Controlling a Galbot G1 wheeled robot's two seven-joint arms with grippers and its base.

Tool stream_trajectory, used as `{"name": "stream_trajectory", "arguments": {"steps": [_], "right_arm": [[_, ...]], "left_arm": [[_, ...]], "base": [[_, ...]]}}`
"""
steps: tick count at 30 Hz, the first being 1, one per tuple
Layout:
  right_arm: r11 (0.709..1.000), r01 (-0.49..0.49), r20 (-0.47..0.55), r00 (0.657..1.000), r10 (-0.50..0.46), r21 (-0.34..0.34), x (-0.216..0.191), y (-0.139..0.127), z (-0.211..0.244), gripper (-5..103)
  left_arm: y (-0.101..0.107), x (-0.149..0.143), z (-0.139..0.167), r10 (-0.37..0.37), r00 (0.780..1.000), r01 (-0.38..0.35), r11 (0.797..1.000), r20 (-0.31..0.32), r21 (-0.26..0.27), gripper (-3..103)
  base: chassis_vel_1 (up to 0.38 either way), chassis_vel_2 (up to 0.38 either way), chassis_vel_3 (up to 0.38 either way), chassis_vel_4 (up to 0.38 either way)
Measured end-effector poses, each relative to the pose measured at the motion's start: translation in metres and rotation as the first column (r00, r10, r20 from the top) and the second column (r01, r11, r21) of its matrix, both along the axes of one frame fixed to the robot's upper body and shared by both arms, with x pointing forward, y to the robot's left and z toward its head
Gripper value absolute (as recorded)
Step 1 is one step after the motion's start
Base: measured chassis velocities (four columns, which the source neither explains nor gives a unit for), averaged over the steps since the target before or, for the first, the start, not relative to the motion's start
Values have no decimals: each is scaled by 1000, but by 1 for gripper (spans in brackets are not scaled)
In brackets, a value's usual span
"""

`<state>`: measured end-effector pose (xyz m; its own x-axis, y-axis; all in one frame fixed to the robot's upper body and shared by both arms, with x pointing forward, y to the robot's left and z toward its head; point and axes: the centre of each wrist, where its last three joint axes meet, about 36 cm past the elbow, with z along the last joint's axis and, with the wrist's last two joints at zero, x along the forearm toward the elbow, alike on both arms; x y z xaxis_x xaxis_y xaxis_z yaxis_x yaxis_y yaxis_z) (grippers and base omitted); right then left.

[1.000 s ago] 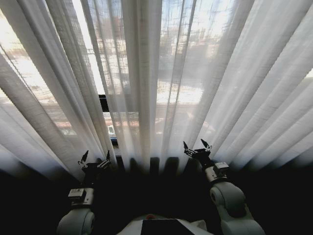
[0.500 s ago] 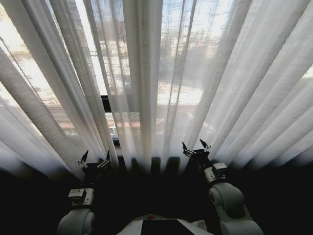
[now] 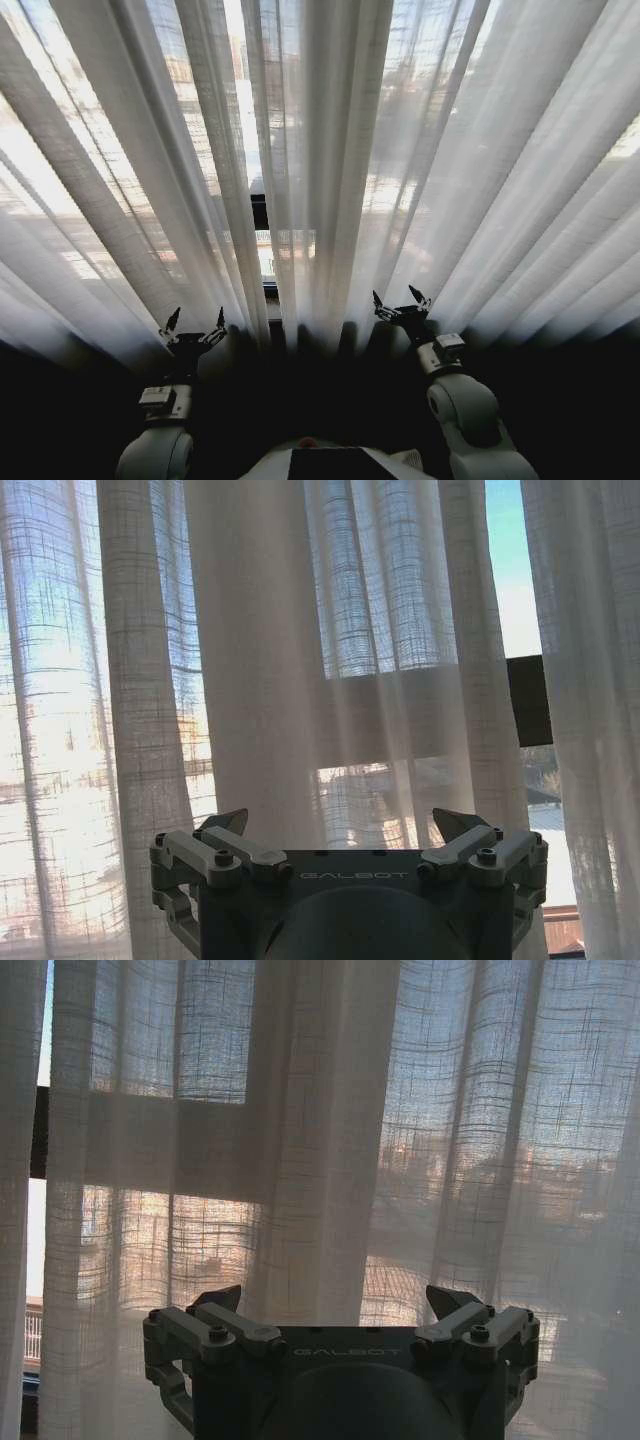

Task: Open the curtains by pulling them apart, changing their state from closed to fully open.

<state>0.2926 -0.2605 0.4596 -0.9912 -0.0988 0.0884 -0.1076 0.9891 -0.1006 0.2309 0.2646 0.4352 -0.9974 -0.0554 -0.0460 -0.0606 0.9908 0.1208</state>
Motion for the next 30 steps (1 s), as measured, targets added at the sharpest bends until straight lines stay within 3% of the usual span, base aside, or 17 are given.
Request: {"name": "stream_trajectory", "arguments": {"steps": [14, 30], "right_arm": [[1000, -21, -11, 1000, 21, 18, 7, 6, -6, 100], [990, -80, -56, 995, 87, 119, 43, 13, -19, 100]], "left_arm": [[0, -1, -1, 3, 1000, -3, 1000, 1, 4, 100], [-4, -3, -1, 7, 1000, -7, 1000, -4, 0, 100]], "base": [[312, 290, -305, -295], [-11, -3, 9, 3]]}}
